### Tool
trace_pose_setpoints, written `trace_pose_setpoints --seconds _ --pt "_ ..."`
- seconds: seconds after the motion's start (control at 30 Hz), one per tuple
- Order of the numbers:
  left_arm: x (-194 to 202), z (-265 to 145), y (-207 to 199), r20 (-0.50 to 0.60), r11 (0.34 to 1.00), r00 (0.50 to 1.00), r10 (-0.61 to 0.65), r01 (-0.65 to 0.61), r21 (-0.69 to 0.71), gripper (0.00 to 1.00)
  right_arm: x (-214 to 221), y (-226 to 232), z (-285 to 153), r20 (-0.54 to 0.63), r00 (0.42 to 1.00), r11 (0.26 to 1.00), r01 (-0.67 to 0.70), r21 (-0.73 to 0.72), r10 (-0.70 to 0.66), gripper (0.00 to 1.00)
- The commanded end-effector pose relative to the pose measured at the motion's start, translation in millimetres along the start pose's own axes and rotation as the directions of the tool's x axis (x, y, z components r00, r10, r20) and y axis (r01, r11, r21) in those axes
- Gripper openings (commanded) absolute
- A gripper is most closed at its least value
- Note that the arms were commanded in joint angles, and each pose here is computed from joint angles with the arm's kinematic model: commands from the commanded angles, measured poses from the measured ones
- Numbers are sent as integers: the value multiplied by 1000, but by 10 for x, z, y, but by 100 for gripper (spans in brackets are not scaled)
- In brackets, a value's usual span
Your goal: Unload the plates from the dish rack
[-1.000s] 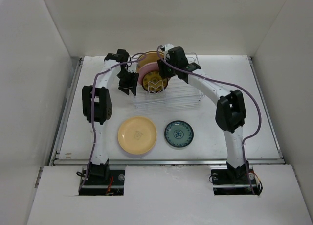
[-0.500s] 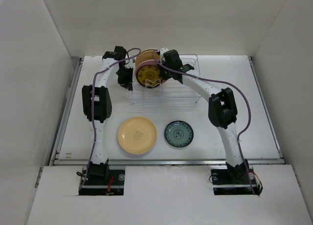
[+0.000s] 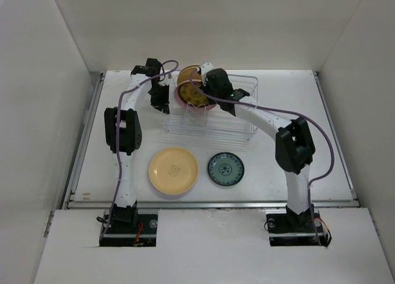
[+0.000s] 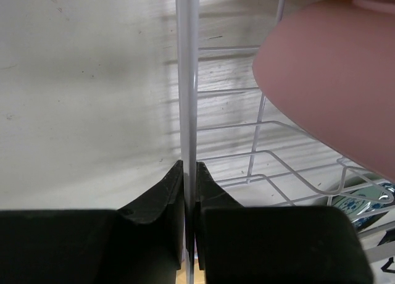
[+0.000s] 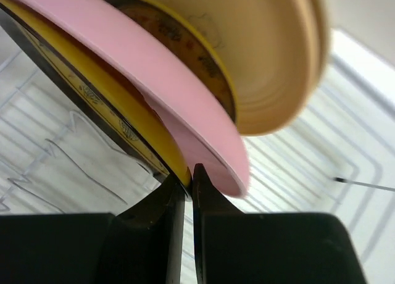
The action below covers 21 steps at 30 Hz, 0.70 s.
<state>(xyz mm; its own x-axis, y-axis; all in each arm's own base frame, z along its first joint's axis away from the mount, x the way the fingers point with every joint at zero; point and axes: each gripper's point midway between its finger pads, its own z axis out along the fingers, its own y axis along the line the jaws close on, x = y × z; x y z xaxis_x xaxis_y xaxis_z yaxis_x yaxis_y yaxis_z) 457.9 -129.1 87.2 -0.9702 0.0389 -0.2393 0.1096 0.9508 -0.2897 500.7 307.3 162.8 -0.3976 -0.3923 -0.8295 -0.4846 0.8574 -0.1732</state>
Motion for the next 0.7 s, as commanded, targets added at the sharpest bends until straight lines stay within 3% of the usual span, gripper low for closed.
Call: trace_pose_setpoints --seconds 0.0,0.17,0.27,0.5,0.67 --pt "-196 -275 -268 101 994 991 -84 77 75 0 -708 -112 -436 225 974 992 -26 120 -2 0" --pt "-128 -304 -292 79 976 979 -187 176 129 0 -602 -260 -357 180 981 976 30 216 -70 0" --pt "-76 -333 -277 71 961 966 -250 238 139 0 -729 -111 -543 217 973 987 40 156 -74 0" --pt "-63 -339 -297 70 957 963 -260 248 150 0 -1015 14 -951 305 952 998 -32 47 16 0" --pt "-36 -322 -304 58 956 963 -262 250 155 0 -1028 214 -1153 289 954 994 -54 -93 79 0"
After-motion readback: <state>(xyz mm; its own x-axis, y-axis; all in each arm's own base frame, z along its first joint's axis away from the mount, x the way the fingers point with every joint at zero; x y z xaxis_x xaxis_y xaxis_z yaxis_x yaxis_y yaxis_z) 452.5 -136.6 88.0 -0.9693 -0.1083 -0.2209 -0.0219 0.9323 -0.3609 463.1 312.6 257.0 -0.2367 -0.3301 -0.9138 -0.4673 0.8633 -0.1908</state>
